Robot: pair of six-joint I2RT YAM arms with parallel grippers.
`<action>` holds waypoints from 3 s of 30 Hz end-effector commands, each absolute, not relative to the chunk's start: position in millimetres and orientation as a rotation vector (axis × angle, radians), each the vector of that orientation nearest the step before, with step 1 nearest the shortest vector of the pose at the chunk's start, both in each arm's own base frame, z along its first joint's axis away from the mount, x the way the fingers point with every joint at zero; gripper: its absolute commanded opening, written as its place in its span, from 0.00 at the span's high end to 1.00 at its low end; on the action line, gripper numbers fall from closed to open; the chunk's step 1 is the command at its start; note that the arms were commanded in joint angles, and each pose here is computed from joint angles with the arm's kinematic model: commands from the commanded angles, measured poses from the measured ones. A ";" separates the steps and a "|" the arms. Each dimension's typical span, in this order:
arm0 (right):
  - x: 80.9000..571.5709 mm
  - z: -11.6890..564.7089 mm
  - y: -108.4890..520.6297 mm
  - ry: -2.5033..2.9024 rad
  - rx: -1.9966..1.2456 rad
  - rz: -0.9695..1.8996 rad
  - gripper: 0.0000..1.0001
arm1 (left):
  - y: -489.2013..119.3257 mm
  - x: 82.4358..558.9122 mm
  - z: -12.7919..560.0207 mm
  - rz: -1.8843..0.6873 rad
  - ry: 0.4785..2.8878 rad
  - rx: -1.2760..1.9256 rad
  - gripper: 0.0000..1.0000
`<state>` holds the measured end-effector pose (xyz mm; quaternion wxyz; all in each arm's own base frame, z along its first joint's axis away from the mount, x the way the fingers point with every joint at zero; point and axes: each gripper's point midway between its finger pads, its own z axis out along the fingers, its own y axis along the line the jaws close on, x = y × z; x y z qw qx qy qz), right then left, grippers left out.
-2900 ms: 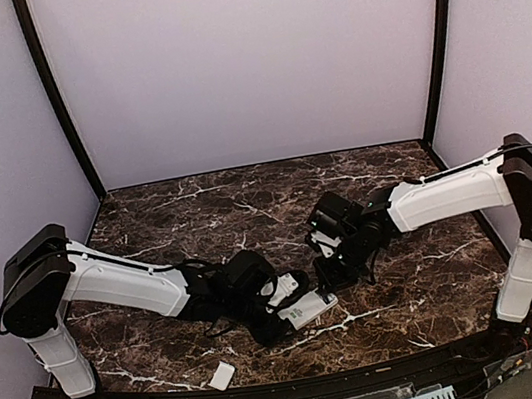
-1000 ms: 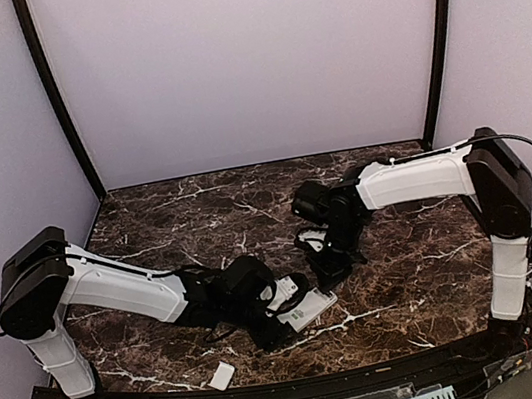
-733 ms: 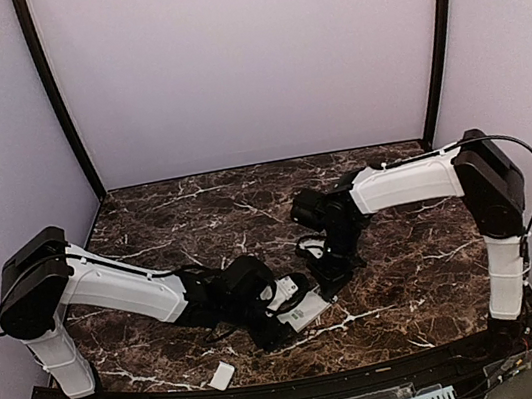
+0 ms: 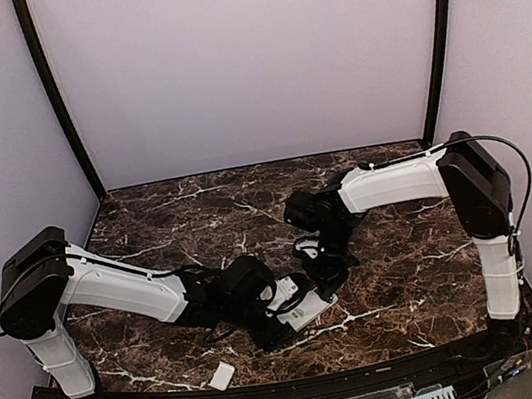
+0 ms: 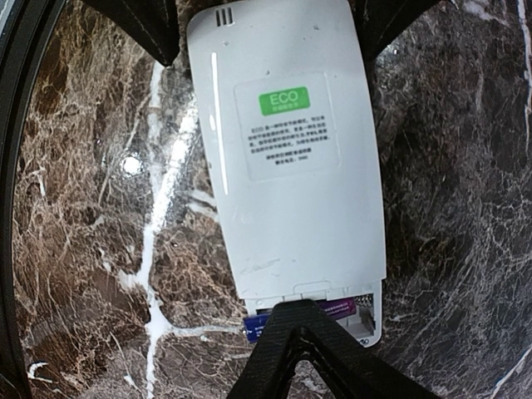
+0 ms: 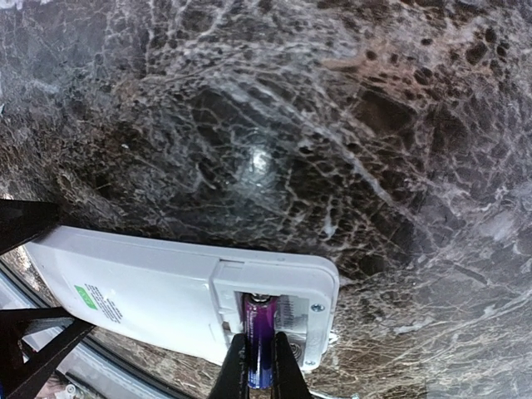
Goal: Load the batteries into the remote control
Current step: Load the battery into the battery compartment.
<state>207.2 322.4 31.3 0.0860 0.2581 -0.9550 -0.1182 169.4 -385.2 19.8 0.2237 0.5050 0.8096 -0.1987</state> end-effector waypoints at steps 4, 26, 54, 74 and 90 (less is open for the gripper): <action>215.5 22.7 337.4 -2.877 0.745 -0.406 1.00 | -346.3 152.5 -25.5 -0.401 2.397 1.501 0.28; 235.1 8.4 351.7 -2.952 0.712 -0.542 1.00 | -365.2 159.6 -35.7 -0.608 2.387 1.599 0.37; 282.2 27.6 379.0 -3.189 0.514 -0.792 1.00 | -370.4 138.6 -45.5 -0.639 2.359 1.737 0.62; 270.3 25.6 358.2 -3.190 0.483 -0.676 0.98 | -366.7 141.5 -47.8 -0.604 2.368 1.732 0.63; 260.0 34.6 350.2 -3.173 0.475 -0.675 0.87 | -364.5 155.4 -52.5 -0.570 2.361 1.734 0.64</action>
